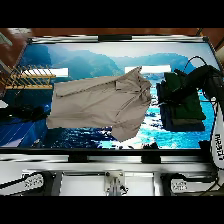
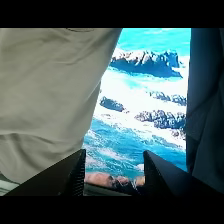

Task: Fold the shirts.

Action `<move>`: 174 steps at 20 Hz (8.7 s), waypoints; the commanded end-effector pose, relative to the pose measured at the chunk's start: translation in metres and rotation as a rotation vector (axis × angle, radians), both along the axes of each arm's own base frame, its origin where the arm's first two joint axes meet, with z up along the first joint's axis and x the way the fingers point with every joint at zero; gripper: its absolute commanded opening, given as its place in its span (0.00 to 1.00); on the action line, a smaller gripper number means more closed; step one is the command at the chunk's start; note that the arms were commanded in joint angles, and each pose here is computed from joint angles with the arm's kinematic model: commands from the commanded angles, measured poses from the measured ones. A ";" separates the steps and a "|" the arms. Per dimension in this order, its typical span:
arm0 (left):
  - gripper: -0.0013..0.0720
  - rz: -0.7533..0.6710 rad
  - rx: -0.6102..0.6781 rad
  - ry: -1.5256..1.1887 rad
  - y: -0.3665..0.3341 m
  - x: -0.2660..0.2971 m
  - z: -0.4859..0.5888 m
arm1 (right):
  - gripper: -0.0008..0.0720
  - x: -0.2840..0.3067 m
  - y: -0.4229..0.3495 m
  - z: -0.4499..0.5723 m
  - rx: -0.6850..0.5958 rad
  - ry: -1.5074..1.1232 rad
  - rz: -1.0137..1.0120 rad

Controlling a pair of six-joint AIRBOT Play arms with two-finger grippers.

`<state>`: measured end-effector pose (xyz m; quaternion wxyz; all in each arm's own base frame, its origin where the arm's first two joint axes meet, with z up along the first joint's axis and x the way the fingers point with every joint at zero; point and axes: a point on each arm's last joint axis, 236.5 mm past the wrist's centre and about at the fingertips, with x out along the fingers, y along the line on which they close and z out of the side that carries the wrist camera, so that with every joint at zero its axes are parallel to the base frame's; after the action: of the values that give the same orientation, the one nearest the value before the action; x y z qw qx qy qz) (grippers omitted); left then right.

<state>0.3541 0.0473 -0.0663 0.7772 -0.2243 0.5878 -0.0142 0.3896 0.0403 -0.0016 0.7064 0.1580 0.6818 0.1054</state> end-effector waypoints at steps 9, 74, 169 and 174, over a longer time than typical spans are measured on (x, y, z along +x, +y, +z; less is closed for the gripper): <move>0.75 0.001 -0.057 0.178 0.029 -0.049 0.013 | 0.69 0.000 0.001 0.001 0.005 0.000 0.000; 0.06 -0.089 0.426 -1.698 -0.088 -0.127 0.664 | 0.08 -0.112 0.049 0.554 -0.009 -1.757 0.018; 0.65 -0.141 -0.204 0.327 -0.044 -0.086 -0.043 | 0.79 -0.076 -0.072 0.009 -0.102 0.076 -0.151; 0.07 -0.145 -0.234 0.333 -0.060 -0.082 -0.043 | 0.79 -0.119 -0.024 -0.027 0.038 0.143 -0.121</move>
<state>0.2693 -0.0042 -0.1095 0.6378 -0.2625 0.7175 -0.0975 0.2896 -0.0120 -0.0138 0.6705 0.1958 0.7150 0.0297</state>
